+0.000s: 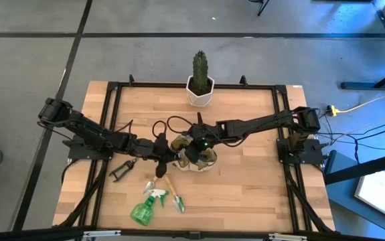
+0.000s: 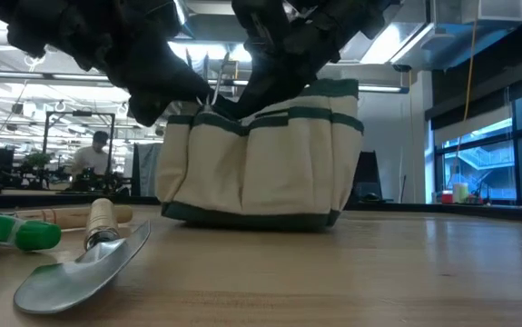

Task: Pick & Place Garden tools in Gardening bag
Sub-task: Put the brown hand rake into the green gardening bag, then adjust the green gardening bag

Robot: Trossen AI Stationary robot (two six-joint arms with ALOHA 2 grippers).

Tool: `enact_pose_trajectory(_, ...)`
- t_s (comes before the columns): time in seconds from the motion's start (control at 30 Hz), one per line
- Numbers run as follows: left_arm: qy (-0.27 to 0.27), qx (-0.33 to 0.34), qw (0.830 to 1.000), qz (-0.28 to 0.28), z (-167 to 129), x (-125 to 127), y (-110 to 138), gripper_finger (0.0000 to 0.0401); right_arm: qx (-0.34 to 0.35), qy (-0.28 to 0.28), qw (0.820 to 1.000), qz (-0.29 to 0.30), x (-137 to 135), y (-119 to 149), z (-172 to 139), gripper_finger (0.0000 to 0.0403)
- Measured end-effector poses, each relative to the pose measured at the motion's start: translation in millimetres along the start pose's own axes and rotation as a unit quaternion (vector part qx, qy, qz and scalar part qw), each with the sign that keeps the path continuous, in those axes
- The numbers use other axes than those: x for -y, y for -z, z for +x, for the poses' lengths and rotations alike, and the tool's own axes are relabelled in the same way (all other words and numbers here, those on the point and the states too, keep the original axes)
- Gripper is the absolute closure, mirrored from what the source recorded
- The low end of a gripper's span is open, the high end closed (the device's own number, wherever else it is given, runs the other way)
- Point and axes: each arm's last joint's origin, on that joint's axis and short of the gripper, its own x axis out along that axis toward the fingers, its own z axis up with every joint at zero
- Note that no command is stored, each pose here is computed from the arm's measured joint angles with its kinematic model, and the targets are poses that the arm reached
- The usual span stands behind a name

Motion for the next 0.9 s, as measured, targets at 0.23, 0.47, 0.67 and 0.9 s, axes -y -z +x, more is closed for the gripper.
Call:
enact_pose_trajectory(0.23,0.007,0.017,0.999,-0.036,-6,1,-7,0.032,0.001,-0.001,1.0,0.0,0,-1,0,0.04)
enact_pose_trajectory(0.47,-0.003,-0.006,0.998,-0.069,-7,-1,-3,0.0282,-0.003,-0.002,1.0,0.0,0,0,0,0.04)
enact_pose_trajectory(0.67,0.006,-0.009,0.995,-0.099,-9,4,-1,0.0277,-0.005,-0.002,1.0,0.0,0,0,-1,0.04)
enact_pose_trajectory(0.9,0.024,0.0,0.99,-0.139,-19,17,-1,0.0276,-0.012,-0.01,1.0,-0.007,-1,1,-1,0.04)
